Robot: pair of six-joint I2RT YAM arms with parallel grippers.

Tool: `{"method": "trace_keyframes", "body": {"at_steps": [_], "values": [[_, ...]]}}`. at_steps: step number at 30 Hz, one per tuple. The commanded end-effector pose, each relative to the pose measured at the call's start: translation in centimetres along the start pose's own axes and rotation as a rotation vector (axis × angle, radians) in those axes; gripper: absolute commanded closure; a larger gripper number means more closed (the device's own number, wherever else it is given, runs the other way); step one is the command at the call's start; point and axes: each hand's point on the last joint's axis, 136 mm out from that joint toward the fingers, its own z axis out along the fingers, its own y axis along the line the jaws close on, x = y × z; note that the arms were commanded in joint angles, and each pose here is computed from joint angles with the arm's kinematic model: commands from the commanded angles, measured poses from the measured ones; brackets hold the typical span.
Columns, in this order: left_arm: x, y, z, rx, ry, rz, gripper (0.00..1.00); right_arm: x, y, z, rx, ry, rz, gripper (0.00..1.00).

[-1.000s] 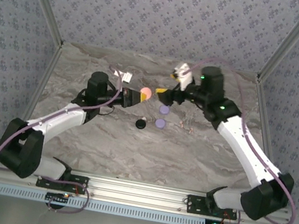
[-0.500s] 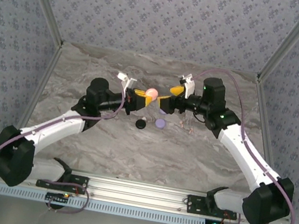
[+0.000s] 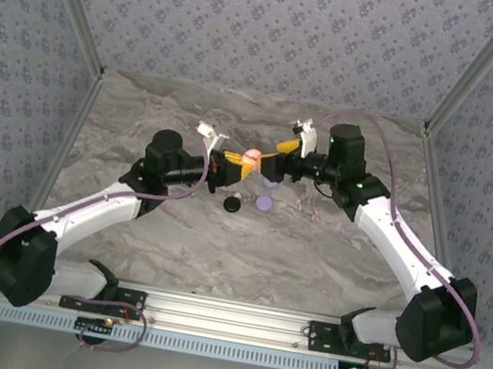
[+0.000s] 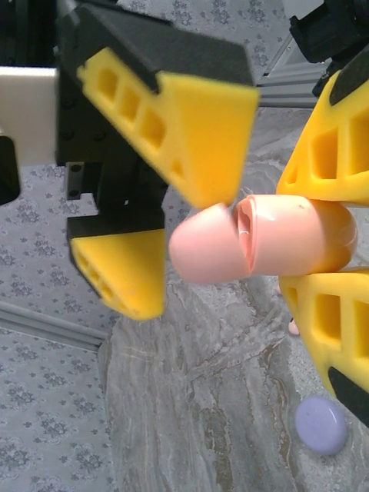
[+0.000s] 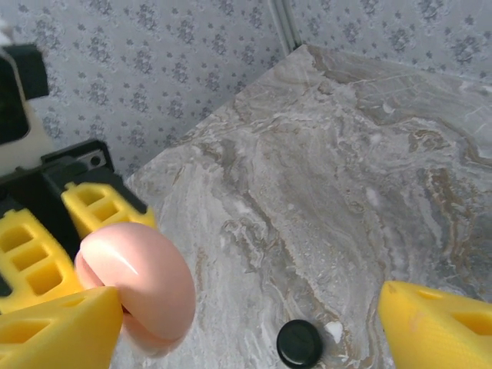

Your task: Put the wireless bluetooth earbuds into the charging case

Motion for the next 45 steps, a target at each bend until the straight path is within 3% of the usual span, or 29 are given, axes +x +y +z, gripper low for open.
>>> {"method": "trace_keyframes", "body": {"at_steps": [1,9,13,20,23,29,33,45], "values": [[-1.7,-2.5,0.1,0.086,-0.032,0.081,1.0,-1.5,-1.4,-0.1,0.034,-0.026,0.016,0.12],[-1.3,-1.9,0.0,0.061,-0.025,0.078,1.0,-2.3,-1.2,-0.9,0.012,-0.044,0.025,0.12],[-1.0,-1.4,-0.4,0.016,-0.035,0.09,1.0,-2.4,-2.4,-3.4,0.098,-0.068,0.041,0.12],[-1.5,-1.2,-1.8,-0.049,-0.099,0.151,1.0,5.2,-9.3,-7.4,0.522,0.204,0.207,0.13],[-1.6,-1.1,-2.3,-0.069,-0.118,0.169,1.0,9.2,-11.4,-8.3,0.628,0.331,0.271,0.15],[-1.5,-0.9,-2.7,-0.094,-0.119,0.178,1.0,15.0,-13.0,-6.2,0.619,0.531,0.396,0.28],[-1.2,-0.5,-2.8,-0.115,-0.109,0.171,1.0,17.8,-14.0,-4.9,0.662,0.676,0.367,0.29],[-0.9,-0.2,-3.2,-0.15,-0.088,0.167,1.0,21.2,-17.1,-1.2,0.765,0.889,0.296,0.36]]}}
